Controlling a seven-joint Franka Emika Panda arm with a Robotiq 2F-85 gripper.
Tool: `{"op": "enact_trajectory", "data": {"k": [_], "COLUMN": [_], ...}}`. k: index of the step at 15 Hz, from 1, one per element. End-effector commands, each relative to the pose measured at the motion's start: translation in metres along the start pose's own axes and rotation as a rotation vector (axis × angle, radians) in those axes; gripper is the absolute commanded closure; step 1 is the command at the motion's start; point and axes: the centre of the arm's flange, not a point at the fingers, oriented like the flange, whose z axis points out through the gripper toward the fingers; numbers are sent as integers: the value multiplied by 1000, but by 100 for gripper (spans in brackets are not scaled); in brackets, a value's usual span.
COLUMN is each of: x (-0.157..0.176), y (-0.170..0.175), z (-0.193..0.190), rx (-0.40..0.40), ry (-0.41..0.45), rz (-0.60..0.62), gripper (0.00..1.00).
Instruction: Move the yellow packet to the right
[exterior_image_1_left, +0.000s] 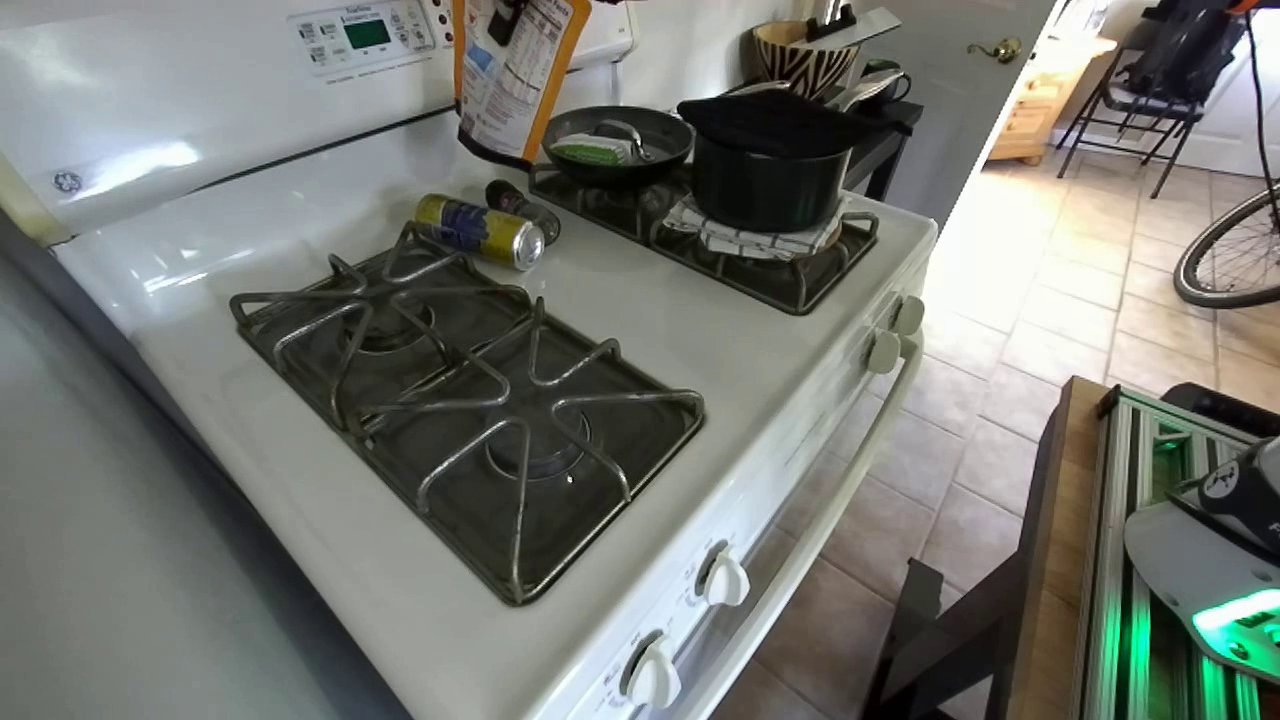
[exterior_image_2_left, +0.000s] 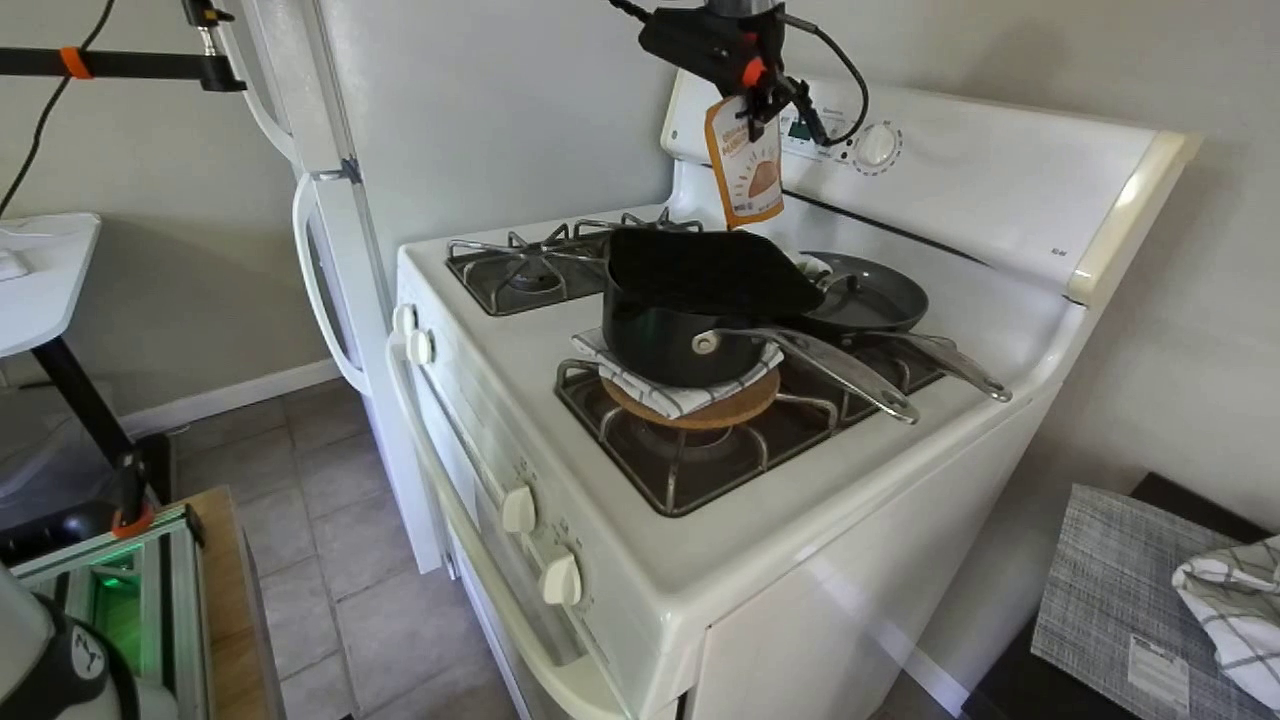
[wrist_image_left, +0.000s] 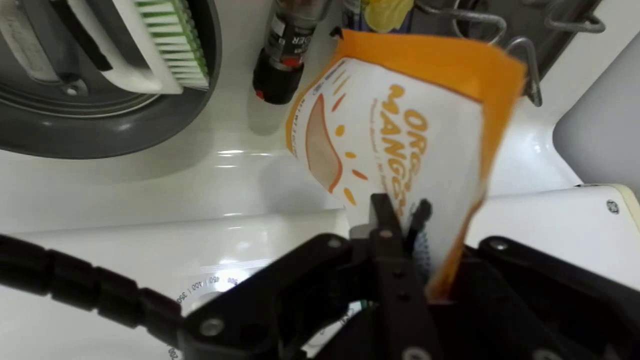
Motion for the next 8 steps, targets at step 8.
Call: {"op": "enact_trajectory", "data": {"k": [8], "x": [0], "y": [35], "z": [60], "rx": [-83], "ry": [-69], "rz": [152], "gripper": [100]}}
